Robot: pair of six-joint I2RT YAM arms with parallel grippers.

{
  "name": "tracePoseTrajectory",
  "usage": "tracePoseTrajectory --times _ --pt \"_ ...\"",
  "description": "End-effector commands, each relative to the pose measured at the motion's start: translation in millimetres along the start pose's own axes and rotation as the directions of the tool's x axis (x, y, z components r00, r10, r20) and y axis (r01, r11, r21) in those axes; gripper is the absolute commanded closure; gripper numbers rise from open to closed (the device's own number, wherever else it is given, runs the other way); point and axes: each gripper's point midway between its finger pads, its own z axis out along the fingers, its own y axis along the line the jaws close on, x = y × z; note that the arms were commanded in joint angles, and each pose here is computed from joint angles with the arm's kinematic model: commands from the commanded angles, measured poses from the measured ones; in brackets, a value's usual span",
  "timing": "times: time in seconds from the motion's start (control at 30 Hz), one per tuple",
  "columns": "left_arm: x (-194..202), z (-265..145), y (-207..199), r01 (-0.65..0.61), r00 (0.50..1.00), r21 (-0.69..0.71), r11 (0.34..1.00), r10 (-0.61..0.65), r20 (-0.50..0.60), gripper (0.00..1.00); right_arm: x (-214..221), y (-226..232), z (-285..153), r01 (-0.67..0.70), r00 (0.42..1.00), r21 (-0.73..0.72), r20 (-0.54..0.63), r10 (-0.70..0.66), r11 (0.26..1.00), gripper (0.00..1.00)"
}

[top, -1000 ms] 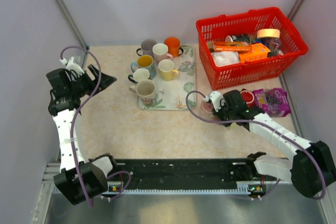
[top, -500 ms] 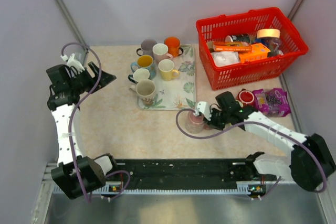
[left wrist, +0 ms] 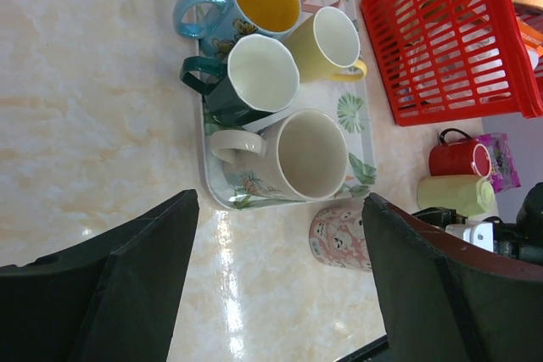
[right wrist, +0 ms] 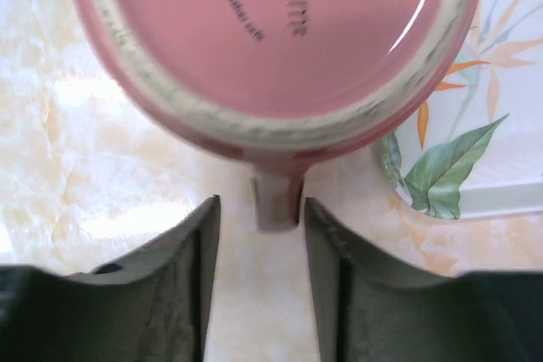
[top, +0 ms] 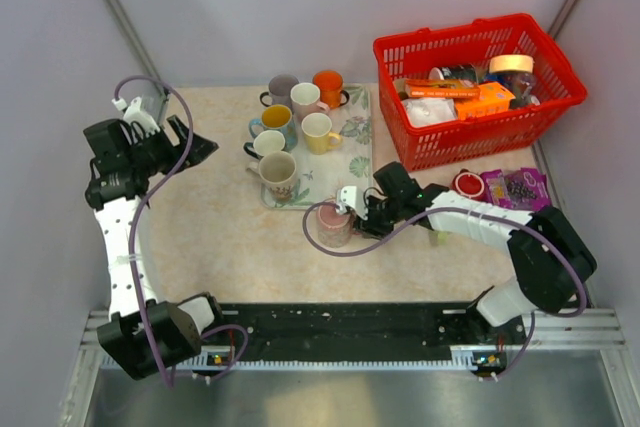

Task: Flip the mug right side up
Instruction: Turn over the cup at the center of the board.

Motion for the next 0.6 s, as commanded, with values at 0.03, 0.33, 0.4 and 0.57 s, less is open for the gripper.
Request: tracePoseTrajectory --times 0.03,0.33,0.4,0.57 --pt "-14 -10 -6 -0.078 0.997 -0.028 0.997 0.079 0.023 0.11 -15 10 -15 0.01 0.998 -0.013 0.057 -0.009 1.0 0.4" --pt "-20 -9 -14 -0.084 0.996 0.004 0.996 0.084 0.024 0.01 -19 10 -5 -0.042 0.995 -0.032 0.085 0.045 0.999 0.34" --pt "-22 -11 -15 -0.098 0.995 0.011 0.995 0.098 0.021 0.01 -23 5 3 -0.053 0.994 -0.04 0.095 0.056 0.998 0.36" --pt "-20 -12 -23 -0.108 0.994 0.047 0.993 0.108 0.014 0.01 -26 -6 25 -0.068 0.994 -0.06 0.086 0.073 0.996 0.45"
